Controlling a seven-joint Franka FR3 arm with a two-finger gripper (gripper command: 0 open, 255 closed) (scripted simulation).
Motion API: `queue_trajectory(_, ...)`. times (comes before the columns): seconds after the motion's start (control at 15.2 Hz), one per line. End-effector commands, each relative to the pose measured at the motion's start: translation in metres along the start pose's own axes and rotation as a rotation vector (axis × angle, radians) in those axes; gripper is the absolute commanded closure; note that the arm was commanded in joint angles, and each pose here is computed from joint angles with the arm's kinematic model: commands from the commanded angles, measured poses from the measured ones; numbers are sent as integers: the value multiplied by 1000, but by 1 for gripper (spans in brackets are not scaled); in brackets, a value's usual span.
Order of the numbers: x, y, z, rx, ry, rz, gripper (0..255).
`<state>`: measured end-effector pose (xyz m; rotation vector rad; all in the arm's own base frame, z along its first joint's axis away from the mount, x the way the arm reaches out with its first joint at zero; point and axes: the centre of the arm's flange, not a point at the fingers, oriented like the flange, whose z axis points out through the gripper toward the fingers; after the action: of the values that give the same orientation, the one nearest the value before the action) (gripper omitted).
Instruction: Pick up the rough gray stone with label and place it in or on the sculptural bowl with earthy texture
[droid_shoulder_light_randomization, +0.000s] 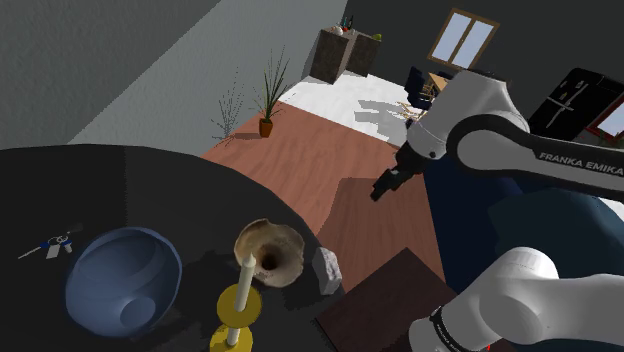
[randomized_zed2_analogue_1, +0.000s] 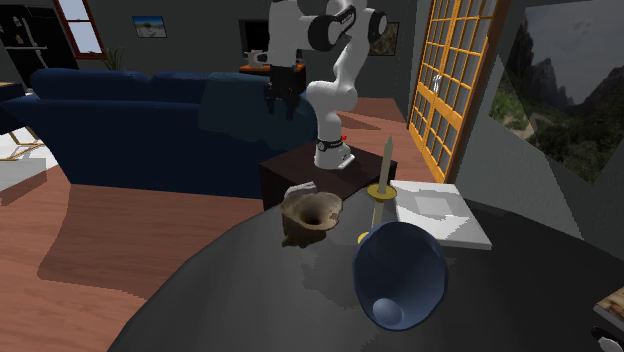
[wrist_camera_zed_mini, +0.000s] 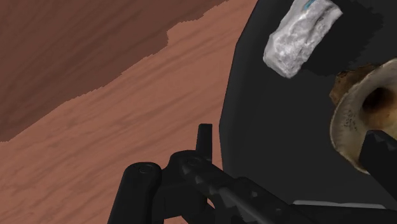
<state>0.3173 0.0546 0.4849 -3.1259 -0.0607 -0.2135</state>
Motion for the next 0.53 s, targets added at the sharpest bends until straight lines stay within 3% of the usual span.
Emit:
queue_trajectory(0.0,0,-6,24,11,-7,18,0)
queue_trajectory(0.46,-5,-26,112,47,-36,76,0)
